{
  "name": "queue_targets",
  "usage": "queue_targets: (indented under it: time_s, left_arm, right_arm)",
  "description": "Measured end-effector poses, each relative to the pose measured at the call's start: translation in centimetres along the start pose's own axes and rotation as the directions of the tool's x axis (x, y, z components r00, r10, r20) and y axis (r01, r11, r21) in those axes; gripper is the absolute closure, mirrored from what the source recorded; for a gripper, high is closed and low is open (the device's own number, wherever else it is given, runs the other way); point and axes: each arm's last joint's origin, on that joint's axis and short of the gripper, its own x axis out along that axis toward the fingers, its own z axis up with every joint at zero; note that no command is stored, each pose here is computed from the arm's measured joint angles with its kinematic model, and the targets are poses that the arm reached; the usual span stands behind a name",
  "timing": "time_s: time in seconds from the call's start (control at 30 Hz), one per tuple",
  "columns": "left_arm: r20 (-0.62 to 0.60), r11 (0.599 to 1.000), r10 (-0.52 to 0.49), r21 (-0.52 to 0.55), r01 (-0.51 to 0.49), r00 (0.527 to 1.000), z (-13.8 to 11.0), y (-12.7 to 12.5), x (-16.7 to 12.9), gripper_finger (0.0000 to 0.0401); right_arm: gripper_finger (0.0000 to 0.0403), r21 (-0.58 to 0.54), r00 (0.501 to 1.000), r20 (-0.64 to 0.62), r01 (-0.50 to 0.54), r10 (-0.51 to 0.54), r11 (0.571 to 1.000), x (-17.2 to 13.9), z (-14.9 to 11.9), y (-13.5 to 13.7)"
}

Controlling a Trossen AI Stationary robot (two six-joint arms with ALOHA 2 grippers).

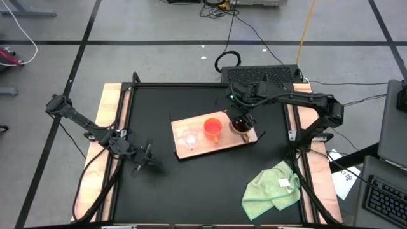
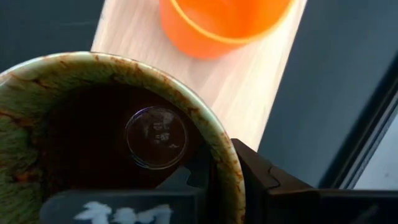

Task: Stack small to large cups/mugs on shelf
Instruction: Put the green patterned mug on the shelf

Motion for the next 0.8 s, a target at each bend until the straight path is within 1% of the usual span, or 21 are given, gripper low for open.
queue_targets:
  time_s: [0.17, 0.33, 0.5, 0.7, 0.8]
  left_arm:
    - [0.000, 1.000, 0.000, 0.023, 0.000, 1.000, 0.0, 0.0, 0.0, 0.0382]
    - [0.000, 1.000, 0.001, 0.031, -0.001, 1.000, 0.0, 0.0, 0.0, 0.0382]
    - [0.000, 1.000, 0.001, 0.030, -0.001, 1.000, 0.0, 0.0, 0.0, 0.0382]
    - [-0.004, 0.999, 0.000, 0.037, 0.000, 1.000, 0.0, 0.0, 0.0, 0.0382]
    - [-0.007, 0.999, 0.000, 0.048, 0.001, 1.000, -0.1, 0.0, 0.0, 0.0382]
  right_arm:
    - [0.0372, 0.032, 0.999, -0.023, -0.026, 0.027, 0.999, -0.6, 0.0, -0.5]
    - [0.0372, 0.016, 0.998, -0.009, -0.063, 0.064, 0.998, 0.4, 0.7, -1.3]
    - [0.0372, 0.016, 0.992, -0.033, -0.123, 0.124, 0.992, 2.6, 1.0, -1.9]
    - [0.0372, 0.022, 0.988, -0.051, -0.147, 0.148, 0.989, 3.8, 1.2, -2.3]
    - [0.0372, 0.031, 0.987, -0.052, -0.149, 0.150, 0.988, 3.9, 1.2, -2.3]
